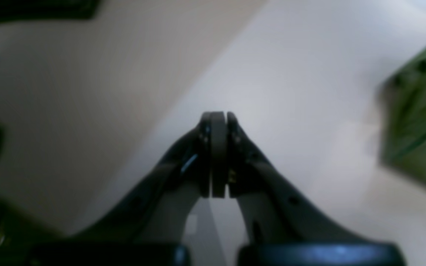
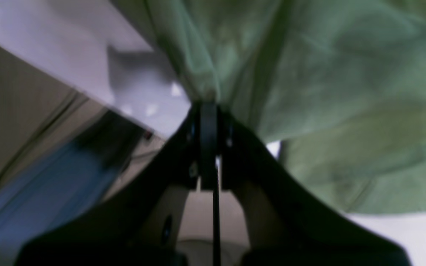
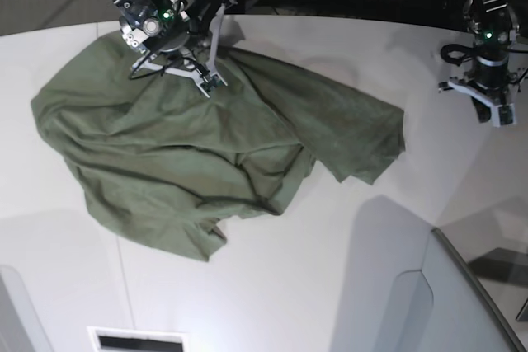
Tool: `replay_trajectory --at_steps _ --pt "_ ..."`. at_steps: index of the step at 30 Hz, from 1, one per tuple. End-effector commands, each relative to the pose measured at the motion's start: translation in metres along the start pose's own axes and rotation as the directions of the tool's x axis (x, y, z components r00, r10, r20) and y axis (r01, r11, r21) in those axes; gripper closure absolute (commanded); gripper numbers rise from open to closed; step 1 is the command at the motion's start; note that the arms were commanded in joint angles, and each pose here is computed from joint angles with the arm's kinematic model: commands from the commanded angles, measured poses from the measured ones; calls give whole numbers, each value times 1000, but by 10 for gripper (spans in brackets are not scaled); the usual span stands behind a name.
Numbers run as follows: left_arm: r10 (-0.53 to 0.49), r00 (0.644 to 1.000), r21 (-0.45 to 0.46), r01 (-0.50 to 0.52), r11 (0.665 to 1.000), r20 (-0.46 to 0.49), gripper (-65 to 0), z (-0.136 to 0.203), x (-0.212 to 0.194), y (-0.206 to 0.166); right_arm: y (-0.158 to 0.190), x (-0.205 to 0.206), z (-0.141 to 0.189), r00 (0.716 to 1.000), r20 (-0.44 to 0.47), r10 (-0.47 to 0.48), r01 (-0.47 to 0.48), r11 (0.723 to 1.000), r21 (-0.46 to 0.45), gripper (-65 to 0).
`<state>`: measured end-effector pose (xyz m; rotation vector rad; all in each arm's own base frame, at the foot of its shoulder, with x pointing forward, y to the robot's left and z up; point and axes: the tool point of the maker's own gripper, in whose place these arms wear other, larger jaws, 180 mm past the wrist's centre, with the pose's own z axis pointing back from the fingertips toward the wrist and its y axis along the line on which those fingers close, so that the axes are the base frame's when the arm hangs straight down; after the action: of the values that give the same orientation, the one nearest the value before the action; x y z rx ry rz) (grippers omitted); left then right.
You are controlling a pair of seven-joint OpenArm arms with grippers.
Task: Layout the t-shirt on the table in an organized manner, then fold the t-shirt properly
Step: 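Grasp the shirt fold with the right gripper and drag it outward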
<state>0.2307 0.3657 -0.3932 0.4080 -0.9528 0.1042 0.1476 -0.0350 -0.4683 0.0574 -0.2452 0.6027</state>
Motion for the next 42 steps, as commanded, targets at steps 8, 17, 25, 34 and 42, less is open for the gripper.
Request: replay_trajectory --at_steps 8,17,25,34,42 --pt "-25 999 -57 28 998 48 0 -1 14 -23 2 51 49 978 211 -2 1 1000 1 -275" --pt "-18 1000 -36 18 999 13 0 10 -2 19 -43 129 46 952 305 -2 30 996 -87 -282" --pt "11 1000 -212 -13 977 -10 0 18 -17 -32 -5 164 40 930 341 135 -131 991 -35 -260" --pt "26 1000 -130 -28 991 -18 0 22 -21 3 41 199 -10 927 351 130 -166 984 72 -258" --pt "57 997 -76 -61 995 -50 0 24 -36 25 37 185 -37 946 299 125 -155 985 78 -252"
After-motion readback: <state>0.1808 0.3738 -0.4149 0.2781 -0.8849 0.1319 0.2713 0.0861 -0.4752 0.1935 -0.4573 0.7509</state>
